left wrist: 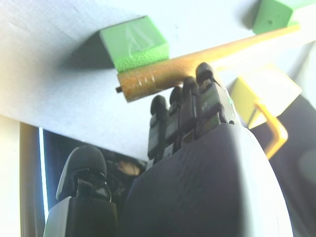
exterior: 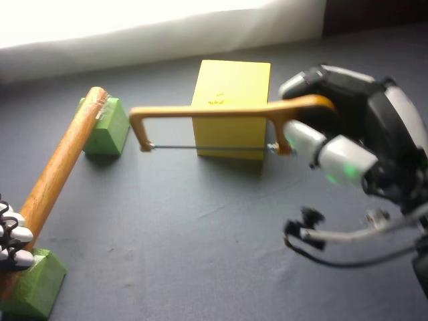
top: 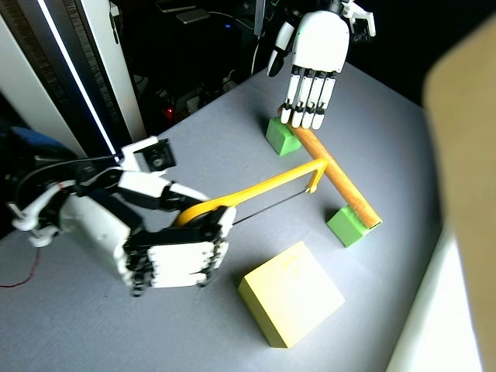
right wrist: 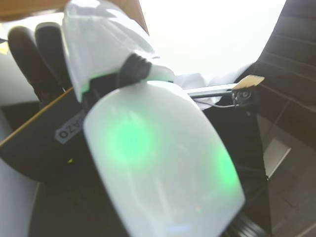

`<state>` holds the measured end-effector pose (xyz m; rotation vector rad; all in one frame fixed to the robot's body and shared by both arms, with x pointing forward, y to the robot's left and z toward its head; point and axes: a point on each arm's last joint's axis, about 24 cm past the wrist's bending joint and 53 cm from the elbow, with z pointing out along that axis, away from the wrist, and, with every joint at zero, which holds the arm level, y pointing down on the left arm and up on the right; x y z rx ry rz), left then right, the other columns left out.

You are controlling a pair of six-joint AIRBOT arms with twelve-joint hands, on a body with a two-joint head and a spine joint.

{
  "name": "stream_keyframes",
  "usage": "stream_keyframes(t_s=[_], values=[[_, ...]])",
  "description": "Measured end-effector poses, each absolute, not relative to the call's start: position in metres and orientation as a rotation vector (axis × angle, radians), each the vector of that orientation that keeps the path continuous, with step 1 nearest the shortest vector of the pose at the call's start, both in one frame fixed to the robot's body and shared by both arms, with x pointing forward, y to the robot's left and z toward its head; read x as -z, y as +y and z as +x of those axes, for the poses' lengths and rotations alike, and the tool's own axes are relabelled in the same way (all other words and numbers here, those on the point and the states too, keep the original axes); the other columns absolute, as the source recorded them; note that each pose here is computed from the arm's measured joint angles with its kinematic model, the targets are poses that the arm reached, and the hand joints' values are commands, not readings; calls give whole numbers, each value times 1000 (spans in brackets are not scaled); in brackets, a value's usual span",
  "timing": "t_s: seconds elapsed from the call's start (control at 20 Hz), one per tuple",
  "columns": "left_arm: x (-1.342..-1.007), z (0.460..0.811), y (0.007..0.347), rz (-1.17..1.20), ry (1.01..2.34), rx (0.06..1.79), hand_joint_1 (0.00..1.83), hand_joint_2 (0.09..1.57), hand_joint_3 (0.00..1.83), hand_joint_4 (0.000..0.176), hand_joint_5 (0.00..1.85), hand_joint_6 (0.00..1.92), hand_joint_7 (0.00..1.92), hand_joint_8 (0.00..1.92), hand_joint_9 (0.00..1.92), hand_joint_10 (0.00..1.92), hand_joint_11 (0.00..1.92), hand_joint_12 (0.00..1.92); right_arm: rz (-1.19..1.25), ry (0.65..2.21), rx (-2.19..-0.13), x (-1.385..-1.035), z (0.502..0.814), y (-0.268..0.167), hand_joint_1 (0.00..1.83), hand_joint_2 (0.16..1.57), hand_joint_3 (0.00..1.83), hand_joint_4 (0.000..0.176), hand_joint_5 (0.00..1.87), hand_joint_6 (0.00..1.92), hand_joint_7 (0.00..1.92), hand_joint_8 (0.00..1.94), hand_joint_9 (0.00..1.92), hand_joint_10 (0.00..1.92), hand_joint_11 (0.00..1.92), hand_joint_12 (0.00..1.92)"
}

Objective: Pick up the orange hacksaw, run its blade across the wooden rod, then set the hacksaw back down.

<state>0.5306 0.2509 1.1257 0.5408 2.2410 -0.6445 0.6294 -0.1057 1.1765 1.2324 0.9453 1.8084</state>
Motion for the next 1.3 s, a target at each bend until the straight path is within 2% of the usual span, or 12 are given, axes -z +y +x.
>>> stream_keyframes(t_s=[0.1,0.15,0.3,0.35,0.55,0.75,0.95,1.15,1.3], values=[[-1126,531,251,541,2241,645,143,1319,3,0,148,0,102,1,65,0,0,164,1251,946,-1795,-1164,624,-112,1369,1153,0,0,793,1051,916,1169,901,1303,674,1038],[-1126,531,251,541,2241,645,165,1298,5,0,167,0,129,0,97,0,0,268,1264,925,-1785,-1157,620,-117,1367,1159,1,0,765,1091,905,1179,903,1305,672,1047],[-1126,531,250,534,2240,649,205,1296,2,0,184,4,132,1,107,5,0,262,1330,895,-1755,-1129,605,-121,1369,1156,1,0,753,1107,933,1143,900,1294,663,1036],[-1126,531,250,532,2240,650,160,1311,4,0,159,2,111,0,90,2,0,206,1340,902,-1747,-1120,601,-120,1369,1156,0,0,758,1094,932,1148,902,1295,663,1038],[-1126,531,250,532,2240,651,181,1298,0,0,181,3,134,2,101,2,0,256,1372,910,-1736,-1094,592,-115,1367,1164,1,0,759,1072,898,1206,890,1331,641,1057],[-1127,531,249,530,2235,655,172,1304,2,0,189,4,141,6,102,5,0,253,1295,889,-1791,-1096,605,-111,1367,1162,0,0,805,1011,883,1237,879,1342,655,1064],[-1131,533,242,526,2211,675,148,1312,1,0,175,7,131,7,92,5,0,253,1215,920,-1891,-1101,620,-94,1363,1175,2,0,739,1099,867,1250,875,1358,614,1093],[-1137,535,231,541,2161,707,141,1310,0,0,171,2,129,4,88,3,0,273,1255,969,-1924,-1085,618,-76,1360,1186,0,0,672,1193,868,1231,879,1344,630,1111],[-1147,534,213,520,2109,796,146,1312,0,0,194,7,154,10,107,7,0,258,1273,973,-1919,-1074,621,-77,1351,1206,0,0,632,1247,856,1246,817,1434,616,1146]])
